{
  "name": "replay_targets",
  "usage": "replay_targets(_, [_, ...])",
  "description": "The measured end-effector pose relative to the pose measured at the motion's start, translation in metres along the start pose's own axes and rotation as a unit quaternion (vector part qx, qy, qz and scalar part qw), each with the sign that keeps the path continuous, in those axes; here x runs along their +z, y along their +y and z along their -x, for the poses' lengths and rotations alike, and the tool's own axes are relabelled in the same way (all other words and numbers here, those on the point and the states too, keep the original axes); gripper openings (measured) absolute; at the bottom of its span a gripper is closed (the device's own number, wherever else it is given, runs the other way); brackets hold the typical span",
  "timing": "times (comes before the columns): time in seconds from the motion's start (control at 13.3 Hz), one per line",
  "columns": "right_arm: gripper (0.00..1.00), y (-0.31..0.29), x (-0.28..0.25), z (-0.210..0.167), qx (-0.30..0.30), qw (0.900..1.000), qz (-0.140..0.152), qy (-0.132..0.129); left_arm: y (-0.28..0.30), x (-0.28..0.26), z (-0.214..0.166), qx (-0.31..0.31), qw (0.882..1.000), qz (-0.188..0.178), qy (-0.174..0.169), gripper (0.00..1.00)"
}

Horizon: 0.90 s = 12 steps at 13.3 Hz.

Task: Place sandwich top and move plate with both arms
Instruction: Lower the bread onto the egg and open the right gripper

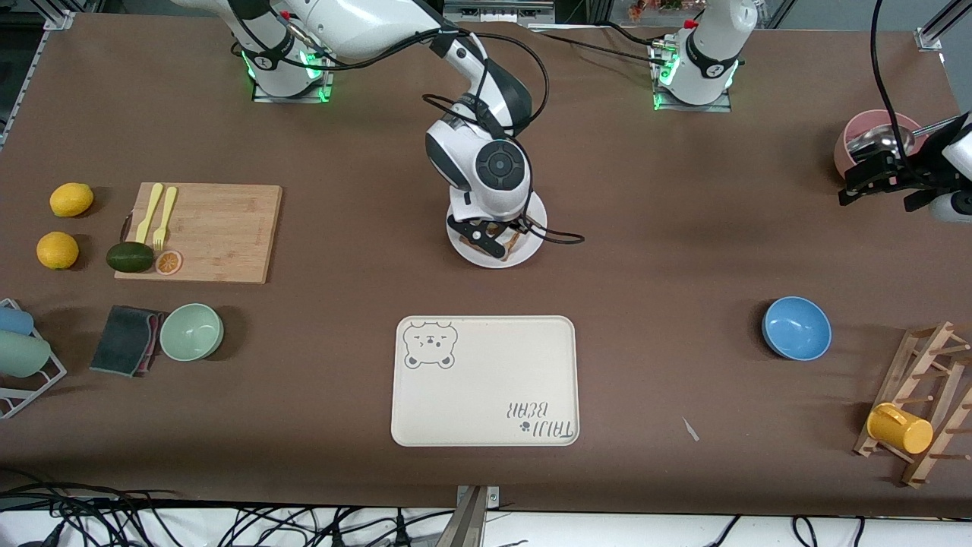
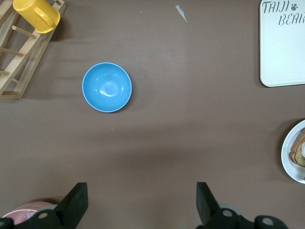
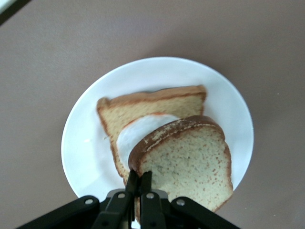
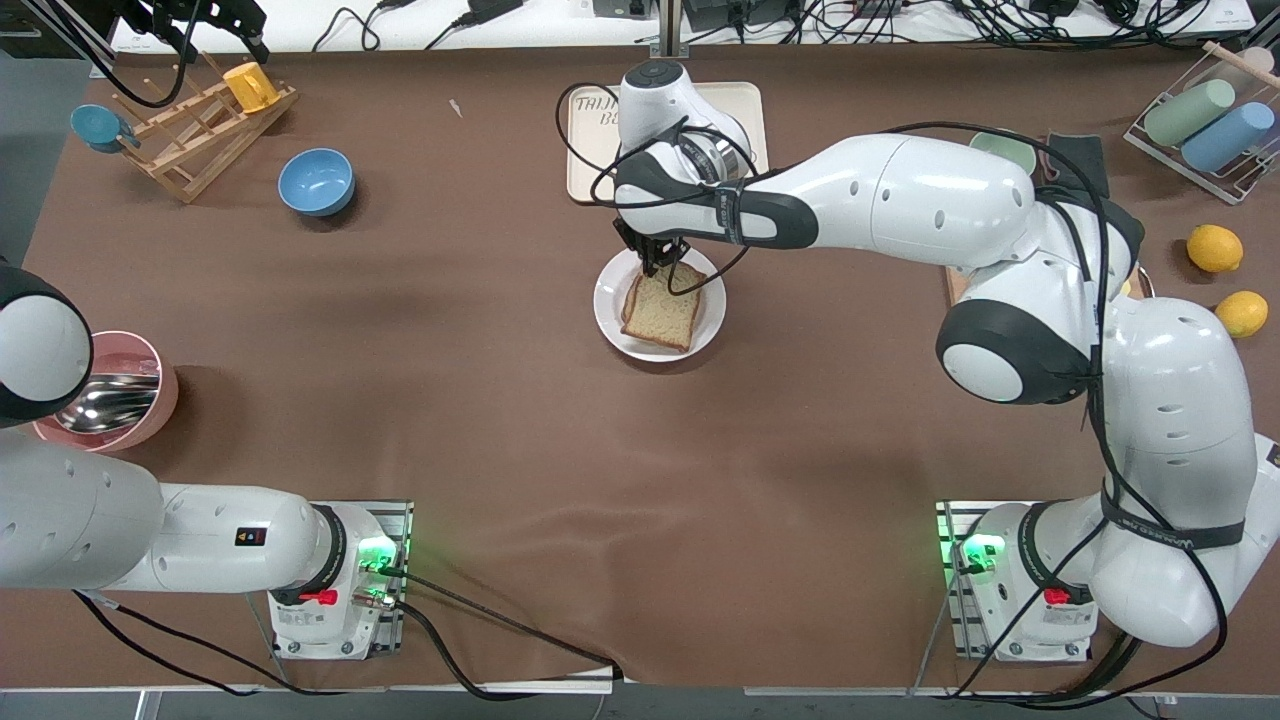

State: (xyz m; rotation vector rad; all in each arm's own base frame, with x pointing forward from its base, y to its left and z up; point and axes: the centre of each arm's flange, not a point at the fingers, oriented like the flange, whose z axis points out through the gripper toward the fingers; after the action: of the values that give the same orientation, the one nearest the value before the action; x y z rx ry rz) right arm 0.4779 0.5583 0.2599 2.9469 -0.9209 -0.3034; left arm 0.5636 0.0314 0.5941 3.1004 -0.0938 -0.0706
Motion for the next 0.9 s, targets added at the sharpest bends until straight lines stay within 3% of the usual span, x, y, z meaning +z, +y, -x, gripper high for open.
replay_targets(0.15, [0.10, -0.001, 0.007, -0.004, -0.006, 1.000, 0.002, 0.018, 0.000, 0.001, 0.000, 0.000, 1.000, 0.000, -0.001, 1.00])
replay_targets(0.38, [0.40, -0.003, 0.001, -0.014, -0.025, 0.997, -0.001, 0.070, 0.001, 0.002, -0.001, 0.001, 1.000, 0.000, -0.002, 1.00])
replay_targets(0.75, [0.93, -0.007, -0.031, -0.033, -0.013, 0.996, -0.016, 0.086, 0.001, 0.003, -0.002, 0.001, 1.000, 0.000, -0.003, 1.00])
replay_targets(0.9, [0.99, 0.000, -0.049, -0.053, -0.004, 0.996, -0.010, 0.086, 0.002, 0.004, -0.002, 0.002, 1.000, 0.000, -0.004, 1.00])
